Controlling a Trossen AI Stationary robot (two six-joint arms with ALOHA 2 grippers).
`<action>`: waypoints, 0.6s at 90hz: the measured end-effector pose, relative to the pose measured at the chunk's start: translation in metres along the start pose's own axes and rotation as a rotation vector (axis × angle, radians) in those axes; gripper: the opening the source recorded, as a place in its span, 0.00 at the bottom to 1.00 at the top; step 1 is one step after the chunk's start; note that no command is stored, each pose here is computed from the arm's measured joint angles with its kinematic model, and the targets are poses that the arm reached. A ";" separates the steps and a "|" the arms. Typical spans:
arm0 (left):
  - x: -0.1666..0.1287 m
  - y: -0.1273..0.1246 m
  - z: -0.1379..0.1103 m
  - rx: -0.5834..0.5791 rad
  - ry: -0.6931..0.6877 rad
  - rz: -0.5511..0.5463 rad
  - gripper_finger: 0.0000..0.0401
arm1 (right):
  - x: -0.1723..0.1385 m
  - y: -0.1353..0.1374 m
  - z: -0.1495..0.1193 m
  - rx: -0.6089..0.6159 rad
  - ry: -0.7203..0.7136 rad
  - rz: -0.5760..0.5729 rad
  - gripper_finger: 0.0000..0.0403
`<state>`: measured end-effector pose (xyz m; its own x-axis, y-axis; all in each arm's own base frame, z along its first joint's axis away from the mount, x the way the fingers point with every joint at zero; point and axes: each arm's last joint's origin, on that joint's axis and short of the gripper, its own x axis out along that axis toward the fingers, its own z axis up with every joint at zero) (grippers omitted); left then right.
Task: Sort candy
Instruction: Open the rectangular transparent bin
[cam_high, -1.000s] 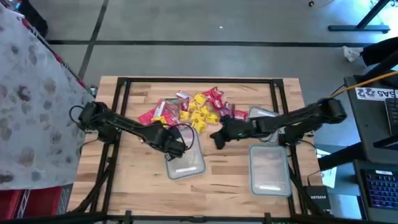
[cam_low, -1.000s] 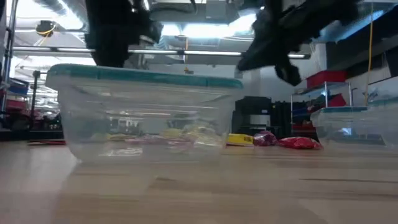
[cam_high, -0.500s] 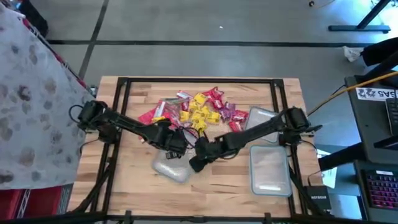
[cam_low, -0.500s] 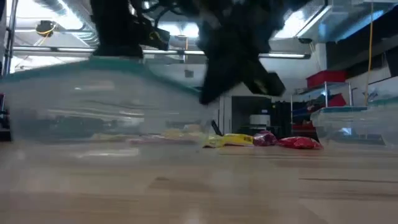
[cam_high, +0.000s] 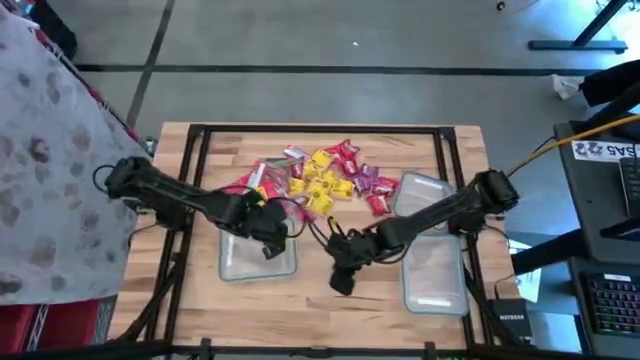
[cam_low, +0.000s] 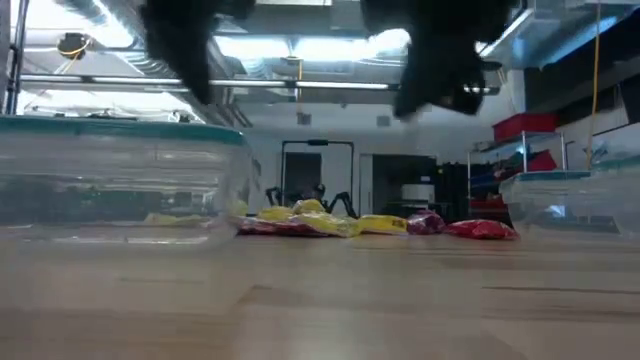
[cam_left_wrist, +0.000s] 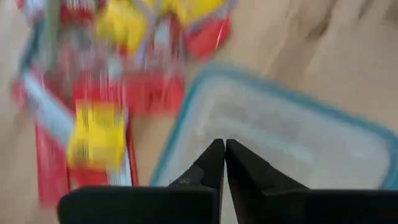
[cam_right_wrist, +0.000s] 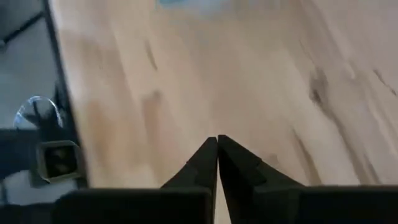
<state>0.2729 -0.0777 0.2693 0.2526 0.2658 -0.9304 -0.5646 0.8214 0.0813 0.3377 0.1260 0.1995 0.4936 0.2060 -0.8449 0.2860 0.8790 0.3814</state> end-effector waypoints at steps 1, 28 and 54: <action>0.000 0.000 -0.002 -0.011 0.014 0.003 0.00 | 0.001 -0.002 -0.002 -0.005 0.004 0.000 0.00; 0.033 -0.019 -0.048 -0.179 0.151 -0.083 0.00 | 0.020 -0.013 -0.018 -0.017 0.030 0.166 0.00; 0.072 -0.025 -0.014 -0.327 -0.113 -0.384 0.00 | -0.005 0.001 -0.003 0.045 -0.021 0.141 0.00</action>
<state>0.2941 -0.0864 0.1951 0.5631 0.0438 -0.8252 -0.6262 0.6743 -0.3915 0.3333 0.1270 0.2026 0.5485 0.3165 -0.7740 0.2488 0.8219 0.5124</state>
